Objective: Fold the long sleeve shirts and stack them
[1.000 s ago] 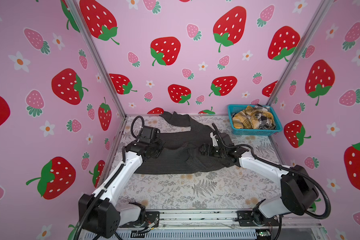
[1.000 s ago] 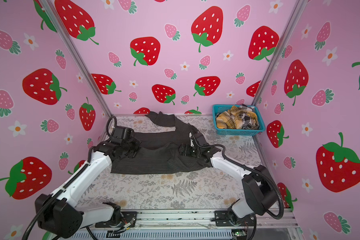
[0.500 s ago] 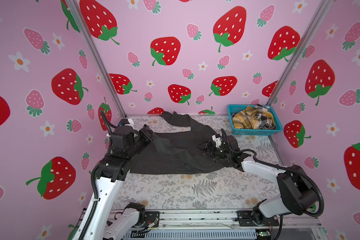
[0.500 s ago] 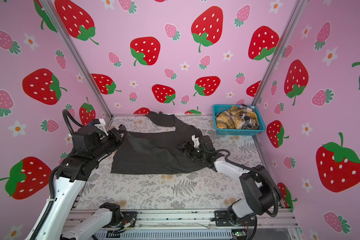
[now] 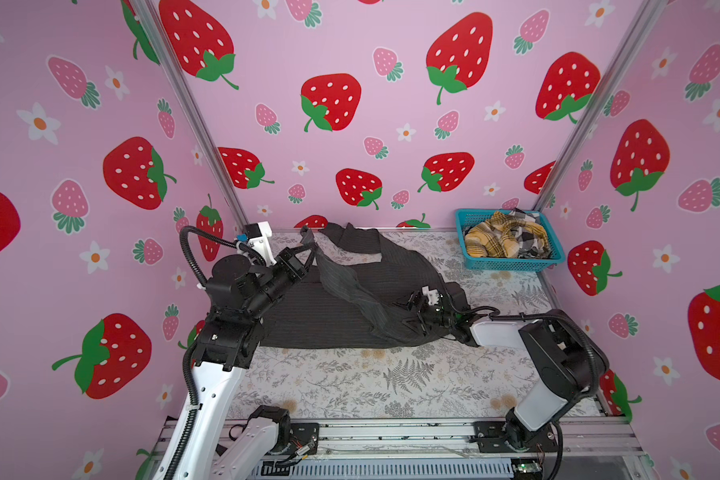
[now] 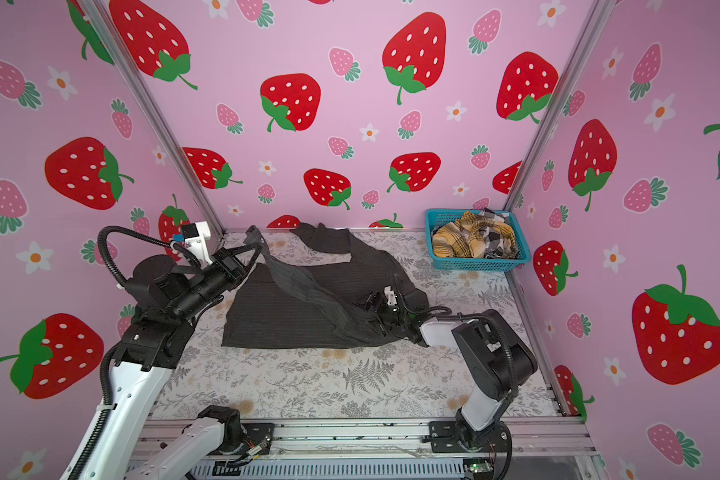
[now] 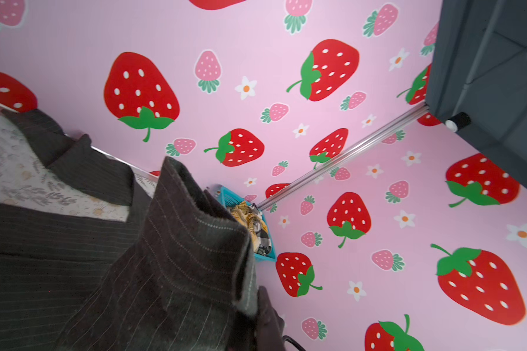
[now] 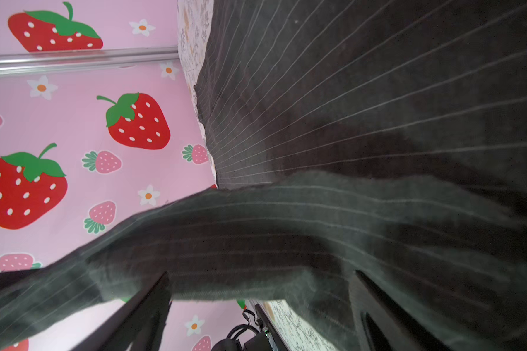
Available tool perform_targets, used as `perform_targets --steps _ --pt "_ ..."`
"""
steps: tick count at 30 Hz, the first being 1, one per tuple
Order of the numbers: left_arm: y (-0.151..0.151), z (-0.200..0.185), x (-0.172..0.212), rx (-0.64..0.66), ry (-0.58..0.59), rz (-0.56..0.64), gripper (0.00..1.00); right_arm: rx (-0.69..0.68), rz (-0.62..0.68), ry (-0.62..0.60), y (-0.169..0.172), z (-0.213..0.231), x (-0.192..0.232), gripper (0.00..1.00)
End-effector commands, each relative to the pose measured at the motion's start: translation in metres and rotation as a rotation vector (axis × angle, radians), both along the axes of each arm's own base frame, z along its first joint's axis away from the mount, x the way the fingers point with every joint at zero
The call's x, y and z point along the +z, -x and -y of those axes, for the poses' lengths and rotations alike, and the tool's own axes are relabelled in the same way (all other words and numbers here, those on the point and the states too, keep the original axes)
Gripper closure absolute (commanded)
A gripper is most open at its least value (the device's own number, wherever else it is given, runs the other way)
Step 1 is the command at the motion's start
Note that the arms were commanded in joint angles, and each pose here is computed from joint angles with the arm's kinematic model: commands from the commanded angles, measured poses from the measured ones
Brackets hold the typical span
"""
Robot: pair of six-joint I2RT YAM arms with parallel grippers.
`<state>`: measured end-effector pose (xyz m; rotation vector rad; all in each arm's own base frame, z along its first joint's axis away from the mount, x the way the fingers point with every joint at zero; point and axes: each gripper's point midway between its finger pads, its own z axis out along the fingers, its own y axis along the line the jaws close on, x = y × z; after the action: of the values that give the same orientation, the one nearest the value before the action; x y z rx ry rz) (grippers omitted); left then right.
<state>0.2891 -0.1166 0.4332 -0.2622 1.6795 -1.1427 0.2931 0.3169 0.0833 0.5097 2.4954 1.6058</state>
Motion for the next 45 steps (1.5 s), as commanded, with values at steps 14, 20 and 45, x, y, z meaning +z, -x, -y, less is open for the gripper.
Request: perform_targets --steps 14,20,45 --pt "0.079 0.002 0.022 -0.169 0.063 0.246 1.0 -0.149 -0.123 -0.108 -0.024 0.026 -0.026 0.08" --pt "0.093 -0.004 0.012 -0.123 -0.004 0.24 1.0 -0.161 -0.184 -0.11 -0.02 0.032 -0.039 0.28" --pt "-0.07 -0.088 -0.174 0.365 -0.206 -0.547 1.0 -0.247 0.067 -0.13 -0.058 0.055 0.03 1.0"
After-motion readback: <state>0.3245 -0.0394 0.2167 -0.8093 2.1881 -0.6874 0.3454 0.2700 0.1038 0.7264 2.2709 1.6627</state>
